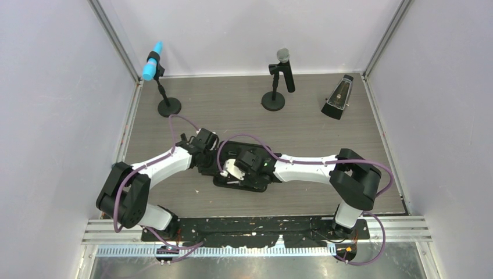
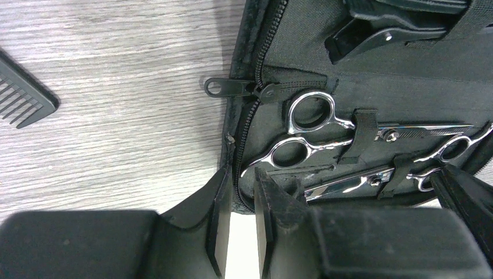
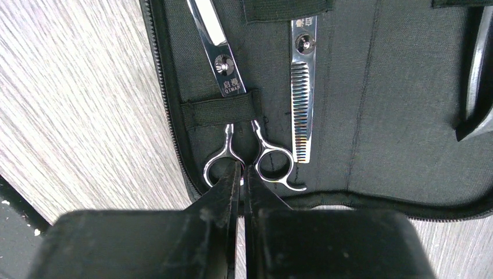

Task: Sort the hair-cutting tools
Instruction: Place the scissors in the hairdressing tool bag.

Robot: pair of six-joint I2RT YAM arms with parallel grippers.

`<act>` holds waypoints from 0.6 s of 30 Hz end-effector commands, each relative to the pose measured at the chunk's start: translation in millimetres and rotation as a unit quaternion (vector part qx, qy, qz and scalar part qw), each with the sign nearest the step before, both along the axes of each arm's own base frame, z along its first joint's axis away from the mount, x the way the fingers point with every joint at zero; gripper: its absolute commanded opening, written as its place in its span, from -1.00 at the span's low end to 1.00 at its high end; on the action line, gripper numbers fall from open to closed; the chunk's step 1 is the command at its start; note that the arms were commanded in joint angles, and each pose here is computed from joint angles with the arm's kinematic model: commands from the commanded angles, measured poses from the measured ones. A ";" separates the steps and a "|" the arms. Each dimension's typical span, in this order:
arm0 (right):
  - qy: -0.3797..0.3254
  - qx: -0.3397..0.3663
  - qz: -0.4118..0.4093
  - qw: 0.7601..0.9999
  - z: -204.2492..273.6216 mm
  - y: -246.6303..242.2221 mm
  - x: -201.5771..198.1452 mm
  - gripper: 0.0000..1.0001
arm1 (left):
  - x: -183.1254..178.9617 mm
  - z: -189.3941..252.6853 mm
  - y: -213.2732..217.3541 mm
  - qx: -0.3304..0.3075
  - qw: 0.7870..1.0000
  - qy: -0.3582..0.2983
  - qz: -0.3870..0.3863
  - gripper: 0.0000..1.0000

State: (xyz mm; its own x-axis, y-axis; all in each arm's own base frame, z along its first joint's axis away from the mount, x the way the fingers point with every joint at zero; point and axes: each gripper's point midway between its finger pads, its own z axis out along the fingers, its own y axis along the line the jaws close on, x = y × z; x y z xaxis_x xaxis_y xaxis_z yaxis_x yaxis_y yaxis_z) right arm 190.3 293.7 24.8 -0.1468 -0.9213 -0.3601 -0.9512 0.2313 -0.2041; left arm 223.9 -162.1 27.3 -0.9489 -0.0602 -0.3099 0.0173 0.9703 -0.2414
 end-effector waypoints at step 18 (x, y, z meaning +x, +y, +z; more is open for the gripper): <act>-0.002 0.006 -0.086 0.996 12.9 -26.6 -2.9 -0.89 | -9.3 -0.6 -0.3 -0.009 1.000 0.010 0.009 -0.47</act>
State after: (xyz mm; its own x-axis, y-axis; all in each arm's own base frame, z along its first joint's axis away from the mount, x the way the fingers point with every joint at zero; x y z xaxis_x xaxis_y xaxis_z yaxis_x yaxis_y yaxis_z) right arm 187.0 273.0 27.4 -0.2619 -0.8971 -0.3558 -0.9155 0.3476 -0.2025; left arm 216.7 -161.3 25.3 -0.9537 -0.0827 -0.2891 -0.0075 0.9677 -0.2520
